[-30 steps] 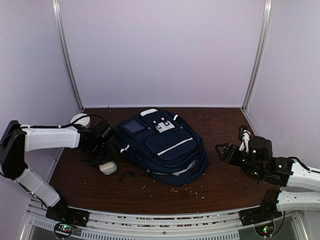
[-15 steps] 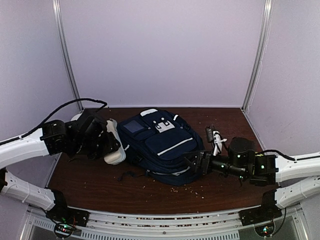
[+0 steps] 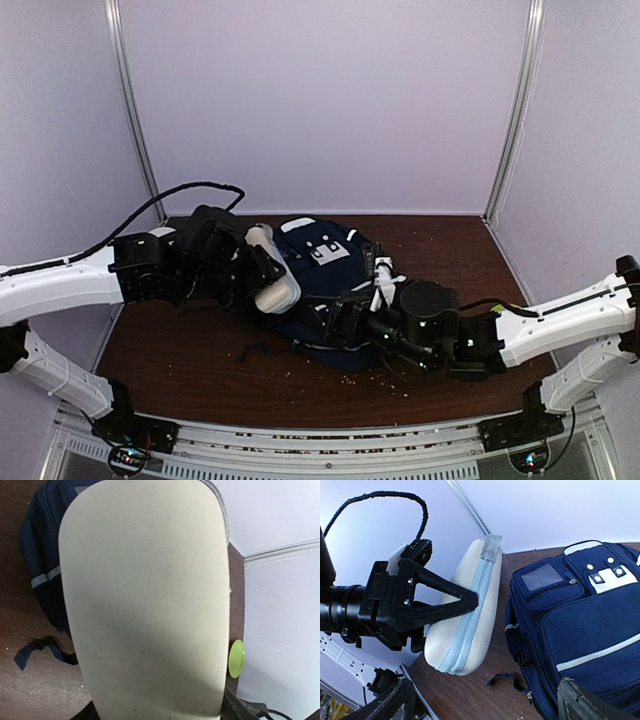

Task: Pack the student bag
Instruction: Pick up the stationery from the center of the board.

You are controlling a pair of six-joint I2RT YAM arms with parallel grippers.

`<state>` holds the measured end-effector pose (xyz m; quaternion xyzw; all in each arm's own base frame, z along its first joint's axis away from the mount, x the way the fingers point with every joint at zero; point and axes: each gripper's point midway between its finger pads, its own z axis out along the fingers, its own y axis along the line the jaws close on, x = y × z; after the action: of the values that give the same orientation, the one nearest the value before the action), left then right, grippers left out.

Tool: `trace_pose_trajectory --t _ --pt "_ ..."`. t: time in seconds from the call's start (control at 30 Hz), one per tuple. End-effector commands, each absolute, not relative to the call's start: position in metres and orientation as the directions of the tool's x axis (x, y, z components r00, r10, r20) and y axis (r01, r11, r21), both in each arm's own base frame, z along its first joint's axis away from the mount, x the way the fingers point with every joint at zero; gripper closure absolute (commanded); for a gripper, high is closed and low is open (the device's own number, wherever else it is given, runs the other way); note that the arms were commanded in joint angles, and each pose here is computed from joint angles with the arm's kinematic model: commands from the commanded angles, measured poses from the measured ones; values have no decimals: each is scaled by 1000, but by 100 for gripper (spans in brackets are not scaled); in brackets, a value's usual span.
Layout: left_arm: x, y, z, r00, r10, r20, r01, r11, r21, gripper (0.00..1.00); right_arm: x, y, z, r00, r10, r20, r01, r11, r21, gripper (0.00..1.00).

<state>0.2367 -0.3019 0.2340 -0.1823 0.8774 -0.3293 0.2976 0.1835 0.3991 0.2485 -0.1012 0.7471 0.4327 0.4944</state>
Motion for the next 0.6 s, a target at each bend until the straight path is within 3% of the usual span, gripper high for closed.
trace_pose_trajectory --t 0.0,0.37,0.57 --pt "243 -334 287 -732 -581 -355 -58 574 -817 42 189 412 260 -476 303 -826 -570 609 551 1" --pt "234 -354 289 -754 -564 -338 -49 561 -826 42 194 431 252 -534 338 -775 -530 580 619 2" --pt "232 -356 295 -749 -574 -331 -42 540 -841 41 199 434 253 -554 374 -744 -515 549 659 10"
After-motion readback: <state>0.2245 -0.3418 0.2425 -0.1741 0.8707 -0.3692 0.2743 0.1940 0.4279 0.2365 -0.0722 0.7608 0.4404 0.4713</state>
